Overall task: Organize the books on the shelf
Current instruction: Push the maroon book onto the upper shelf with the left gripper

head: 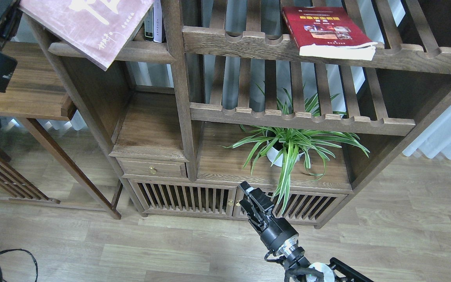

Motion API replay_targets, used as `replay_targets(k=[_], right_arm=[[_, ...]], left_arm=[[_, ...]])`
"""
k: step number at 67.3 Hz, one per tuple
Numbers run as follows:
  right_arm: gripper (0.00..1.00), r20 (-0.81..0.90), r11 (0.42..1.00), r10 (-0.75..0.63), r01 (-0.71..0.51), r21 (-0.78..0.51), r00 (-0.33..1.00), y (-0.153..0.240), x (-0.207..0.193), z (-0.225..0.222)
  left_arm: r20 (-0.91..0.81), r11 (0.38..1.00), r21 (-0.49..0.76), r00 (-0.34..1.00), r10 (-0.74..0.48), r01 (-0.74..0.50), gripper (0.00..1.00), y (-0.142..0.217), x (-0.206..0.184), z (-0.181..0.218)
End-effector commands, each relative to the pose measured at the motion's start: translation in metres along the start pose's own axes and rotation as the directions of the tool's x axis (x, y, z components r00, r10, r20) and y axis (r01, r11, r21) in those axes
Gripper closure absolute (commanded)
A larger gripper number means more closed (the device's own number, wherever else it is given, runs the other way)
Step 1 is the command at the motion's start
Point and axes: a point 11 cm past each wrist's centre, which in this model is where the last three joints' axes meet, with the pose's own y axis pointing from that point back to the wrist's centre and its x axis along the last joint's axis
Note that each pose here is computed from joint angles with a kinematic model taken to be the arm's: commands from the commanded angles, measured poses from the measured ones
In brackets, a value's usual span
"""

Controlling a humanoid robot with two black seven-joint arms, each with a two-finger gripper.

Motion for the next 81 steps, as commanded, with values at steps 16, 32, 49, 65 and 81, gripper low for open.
replay_targets(k=[16, 32, 49, 65, 81], right_arm=[[0.12, -0.003, 1.000, -0.002, 0.002, -0.009, 1.000, 0.000, -0.001, 0.002], [0.12, -0.003, 1.000, -0.004, 0.004, -0.009, 1.000, -0.001, -0.001, 0.002], [0.10, -0.009, 1.000, 0.004, -0.004, -0.015, 1.000, 0.000, 0.001, 0.003], [0.08, -0.015, 1.000, -0.012, 0.012, -0.021, 1.000, -0.005, -0.005, 0.002], [0.06, -0.014, 0.999, -0.004, 0.004, -0.044, 1.000, -0.002, -0.002, 0.009]], left_arm=[[0.035, 0.999, 0.036, 0.999, -0.028, 0.027, 0.90, -0.008, -0.009, 0.013], [0.112, 0.999, 0.041, 0.994, -0.010, 0.005, 0.95, -0.004, -0.009, 0.035], [0.266, 0.997, 0.026, 0.962, 0.067, -0.076, 0.95, 0.009, -0.003, 0.069], [0.343, 0.989, 0.058, 0.933, 0.105, -0.133, 0.95, 0.002, 0.006, 0.071], [0.479, 0.983, 0.106, 0.874, 0.082, -0.150, 0.95, -0.044, -0.001, 0.066]])
